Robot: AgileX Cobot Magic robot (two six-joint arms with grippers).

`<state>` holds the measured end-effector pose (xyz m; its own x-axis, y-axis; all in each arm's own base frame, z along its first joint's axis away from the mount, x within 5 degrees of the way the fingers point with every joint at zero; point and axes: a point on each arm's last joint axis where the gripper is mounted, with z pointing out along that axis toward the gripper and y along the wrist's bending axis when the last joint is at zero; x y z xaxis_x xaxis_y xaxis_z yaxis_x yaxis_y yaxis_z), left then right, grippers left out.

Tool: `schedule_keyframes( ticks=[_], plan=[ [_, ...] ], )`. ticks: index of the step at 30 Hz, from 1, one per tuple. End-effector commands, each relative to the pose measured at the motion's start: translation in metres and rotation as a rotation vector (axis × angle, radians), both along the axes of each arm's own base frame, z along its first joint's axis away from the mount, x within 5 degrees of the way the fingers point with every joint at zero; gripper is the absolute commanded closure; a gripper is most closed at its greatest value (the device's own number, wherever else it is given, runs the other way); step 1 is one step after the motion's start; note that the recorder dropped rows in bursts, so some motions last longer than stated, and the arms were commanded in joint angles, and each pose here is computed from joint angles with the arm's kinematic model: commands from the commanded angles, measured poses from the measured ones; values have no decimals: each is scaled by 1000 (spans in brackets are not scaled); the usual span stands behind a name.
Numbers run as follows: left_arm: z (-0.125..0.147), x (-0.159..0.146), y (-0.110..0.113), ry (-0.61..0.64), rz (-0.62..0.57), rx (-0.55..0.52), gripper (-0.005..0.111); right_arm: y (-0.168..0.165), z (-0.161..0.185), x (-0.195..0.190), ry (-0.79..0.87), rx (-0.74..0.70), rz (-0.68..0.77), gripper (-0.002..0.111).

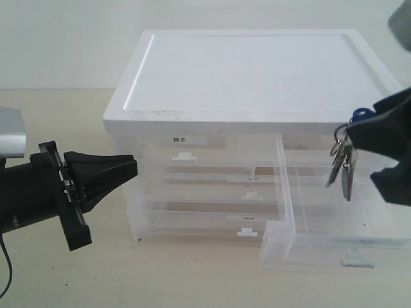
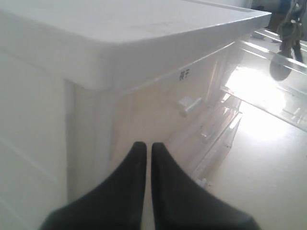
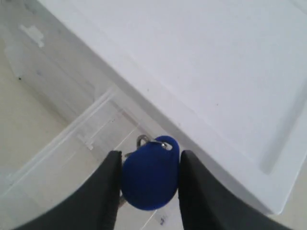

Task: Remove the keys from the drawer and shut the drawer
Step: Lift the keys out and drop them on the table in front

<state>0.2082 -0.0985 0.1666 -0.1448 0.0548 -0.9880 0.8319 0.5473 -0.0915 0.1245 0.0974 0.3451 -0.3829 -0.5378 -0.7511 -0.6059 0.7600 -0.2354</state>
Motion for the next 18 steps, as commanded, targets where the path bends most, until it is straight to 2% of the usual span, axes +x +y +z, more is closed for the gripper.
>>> schedule_keyframes(
  ticks=[1, 6, 11, 15, 18],
  plan=[
    [1, -1, -3, 5, -19, -11, 102, -4, 25, -6, -63, 49, 29, 108],
    [4, -3, -3, -17, -43, -4, 102, 0, 40, -8, -100, 109, 78, 108],
    [30, -21, -4, -130, -102, -3, 102, 4, 51, -7, -155, 160, 104, 108],
    [49, -40, 1, -223, -61, -34, 102, 19, 46, 1, -132, 168, 156, 108],
    [60, -56, 8, -277, 12, -85, 102, 37, 37, 10, -85, 178, 201, 108]
  ],
)
